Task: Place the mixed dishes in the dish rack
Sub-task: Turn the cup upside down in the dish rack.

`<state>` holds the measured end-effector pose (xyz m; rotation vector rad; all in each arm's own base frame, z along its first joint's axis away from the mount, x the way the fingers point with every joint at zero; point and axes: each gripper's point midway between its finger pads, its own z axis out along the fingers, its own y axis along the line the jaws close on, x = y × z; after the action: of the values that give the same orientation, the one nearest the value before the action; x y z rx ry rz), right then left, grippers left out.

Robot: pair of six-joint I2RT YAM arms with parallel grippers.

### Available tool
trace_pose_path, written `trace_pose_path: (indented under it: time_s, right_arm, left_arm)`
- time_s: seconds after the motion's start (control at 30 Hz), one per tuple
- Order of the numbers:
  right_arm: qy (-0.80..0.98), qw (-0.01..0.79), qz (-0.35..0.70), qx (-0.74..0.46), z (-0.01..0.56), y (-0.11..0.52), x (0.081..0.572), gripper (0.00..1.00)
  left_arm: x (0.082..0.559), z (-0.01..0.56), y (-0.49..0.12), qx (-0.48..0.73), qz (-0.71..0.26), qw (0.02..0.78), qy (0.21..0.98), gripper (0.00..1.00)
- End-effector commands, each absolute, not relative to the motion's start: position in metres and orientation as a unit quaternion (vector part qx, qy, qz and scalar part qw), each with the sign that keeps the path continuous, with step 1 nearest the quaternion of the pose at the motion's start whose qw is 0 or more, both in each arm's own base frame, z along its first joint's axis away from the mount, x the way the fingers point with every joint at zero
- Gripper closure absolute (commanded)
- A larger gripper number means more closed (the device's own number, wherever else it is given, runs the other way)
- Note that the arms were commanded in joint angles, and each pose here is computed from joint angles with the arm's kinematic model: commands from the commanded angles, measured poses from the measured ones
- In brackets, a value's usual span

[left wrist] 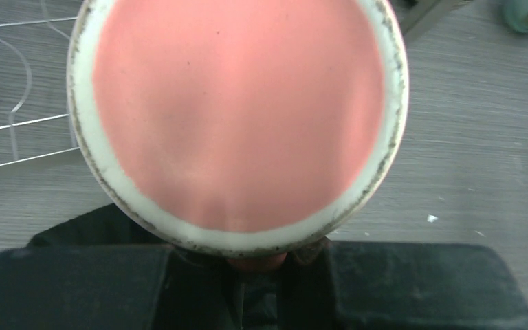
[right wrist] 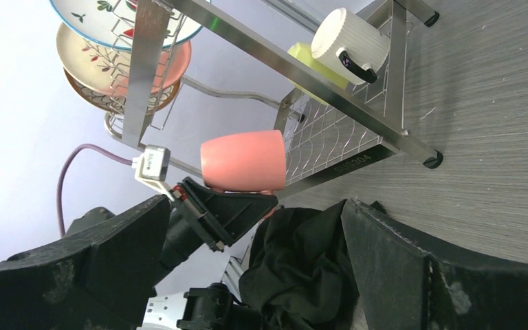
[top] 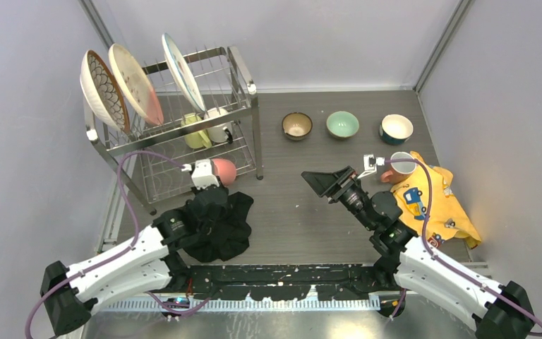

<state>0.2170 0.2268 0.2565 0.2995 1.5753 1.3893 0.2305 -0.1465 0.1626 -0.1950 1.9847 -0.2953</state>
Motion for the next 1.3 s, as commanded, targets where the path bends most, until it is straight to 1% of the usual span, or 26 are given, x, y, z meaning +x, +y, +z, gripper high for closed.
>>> trace_pose_path:
  time_s: [0.0,0.4,0.5,0.63,0.87,1.07,1.27]
  right_arm:
    - [0.628,0.509,0.576,0.121,0.271,0.22,0.216,0.0]
    - [0.637,0.505,0.571,0.118,0.269,0.22,0.213,0.0]
    - [0.637,0.504,0.572,0.117,0.269,0.22,0.213,0.0]
    - [0.636,0.506,0.571,0.118,0.27,0.219,0.212,0.0]
    - [0.636,0.506,0.571,0.115,0.271,0.219,0.211,0.0]
    - [0.636,0.506,0.571,0.115,0.269,0.217,0.209,0.0]
    - [0.638,0.51,0.565,0.119,0.268,0.212,0.208,0.0]
  left_arm:
    - [0.256,0.197,-0.127,-0.133,-0.069,0.593,0.791,1.0]
    - [0.285,0.178,-0.106,-0.15,0.051,0.579,0.8,1.0]
    - [0.293,0.173,-0.1,-0.154,0.067,0.572,0.803,1.0]
    - [0.299,0.165,-0.087,-0.181,0.086,0.559,0.804,1.0]
    - [0.305,0.151,-0.058,-0.218,0.17,0.538,0.797,1.0]
    - [0.315,0.141,-0.039,-0.248,0.175,0.528,0.793,1.0]
    - [0.323,0.133,-0.033,-0.261,0.14,0.523,0.799,1.0]
